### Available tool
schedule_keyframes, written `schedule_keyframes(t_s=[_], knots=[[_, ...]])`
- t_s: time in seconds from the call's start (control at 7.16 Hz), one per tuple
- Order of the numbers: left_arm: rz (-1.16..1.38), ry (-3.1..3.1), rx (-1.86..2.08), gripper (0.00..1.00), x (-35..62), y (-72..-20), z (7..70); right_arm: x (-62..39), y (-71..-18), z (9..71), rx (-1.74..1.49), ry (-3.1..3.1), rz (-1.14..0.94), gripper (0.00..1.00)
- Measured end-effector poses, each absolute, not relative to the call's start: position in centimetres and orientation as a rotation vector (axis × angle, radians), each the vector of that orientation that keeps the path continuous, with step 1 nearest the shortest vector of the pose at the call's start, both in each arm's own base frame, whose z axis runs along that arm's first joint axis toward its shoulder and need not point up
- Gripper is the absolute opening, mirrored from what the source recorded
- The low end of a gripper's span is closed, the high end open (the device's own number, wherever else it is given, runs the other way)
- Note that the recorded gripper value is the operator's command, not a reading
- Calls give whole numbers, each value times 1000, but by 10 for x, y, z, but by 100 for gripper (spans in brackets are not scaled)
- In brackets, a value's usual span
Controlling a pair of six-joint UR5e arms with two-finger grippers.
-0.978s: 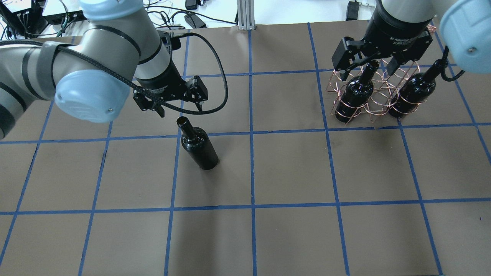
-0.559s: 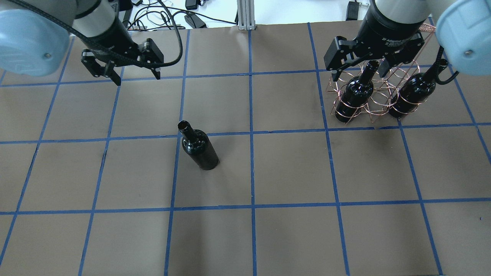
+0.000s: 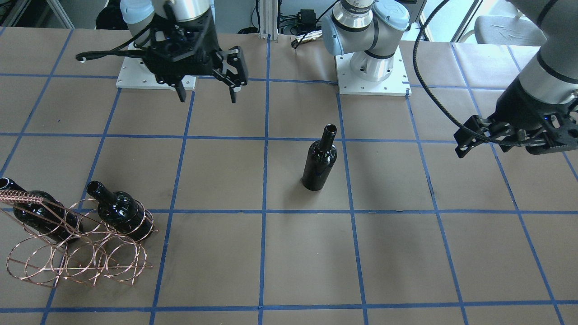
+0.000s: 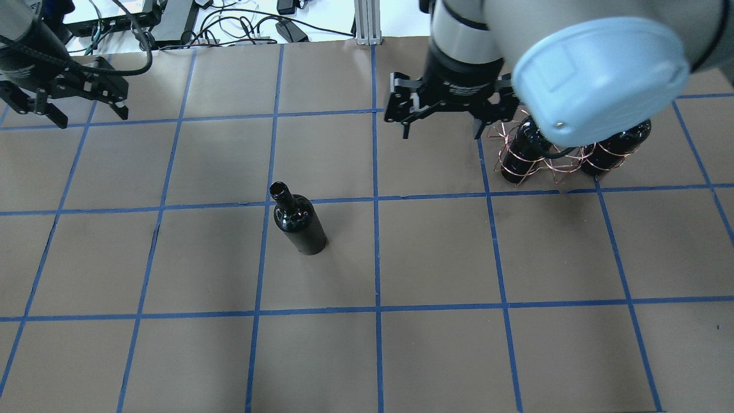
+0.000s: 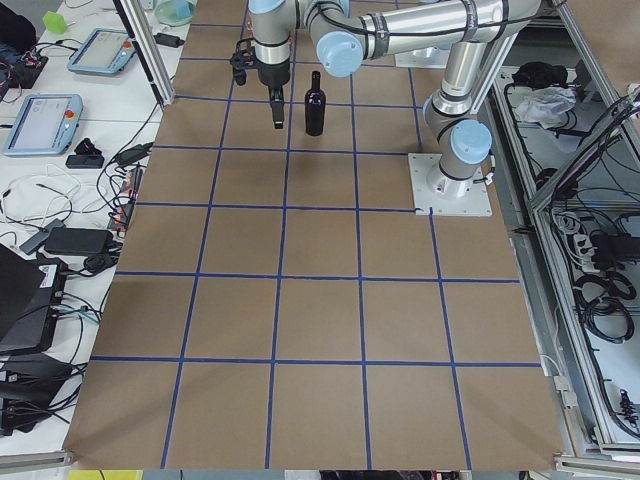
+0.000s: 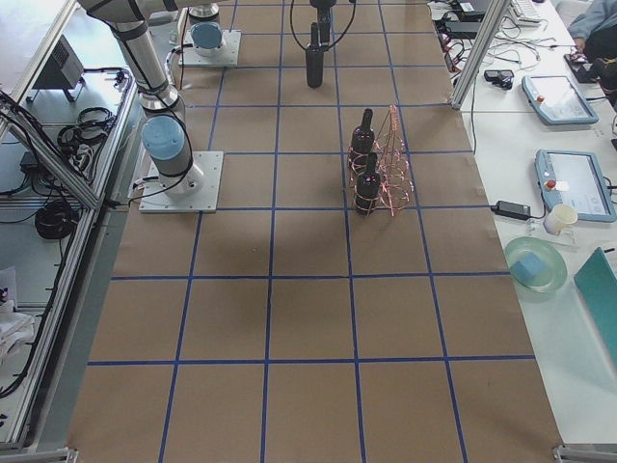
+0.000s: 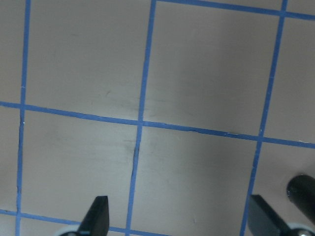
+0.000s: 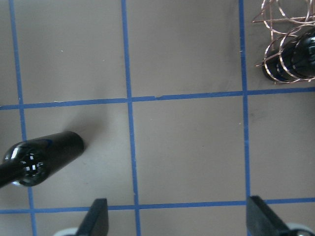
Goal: Place wine into wine basket
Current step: 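Raise the left gripper away while the right gripper moves toward the bottle, then lower the right gripper onto the bottle neck and close on it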
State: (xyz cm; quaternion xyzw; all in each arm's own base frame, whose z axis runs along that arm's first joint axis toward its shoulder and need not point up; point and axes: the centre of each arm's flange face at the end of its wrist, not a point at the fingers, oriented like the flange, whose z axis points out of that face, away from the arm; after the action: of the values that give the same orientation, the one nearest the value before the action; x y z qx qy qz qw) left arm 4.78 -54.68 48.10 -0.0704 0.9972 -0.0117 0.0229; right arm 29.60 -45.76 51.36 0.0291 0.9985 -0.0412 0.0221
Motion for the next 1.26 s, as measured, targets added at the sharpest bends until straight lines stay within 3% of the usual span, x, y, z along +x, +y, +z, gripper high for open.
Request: schedule_keyframes(t_s=[0.7, 1.26], knots=[[47, 3041, -126, 100, 75, -532, 481, 462, -418, 458, 258, 3050, -104, 97], [64, 3045, -119, 100, 74, -531, 477, 500, -428, 399, 200, 3072, -96, 97]])
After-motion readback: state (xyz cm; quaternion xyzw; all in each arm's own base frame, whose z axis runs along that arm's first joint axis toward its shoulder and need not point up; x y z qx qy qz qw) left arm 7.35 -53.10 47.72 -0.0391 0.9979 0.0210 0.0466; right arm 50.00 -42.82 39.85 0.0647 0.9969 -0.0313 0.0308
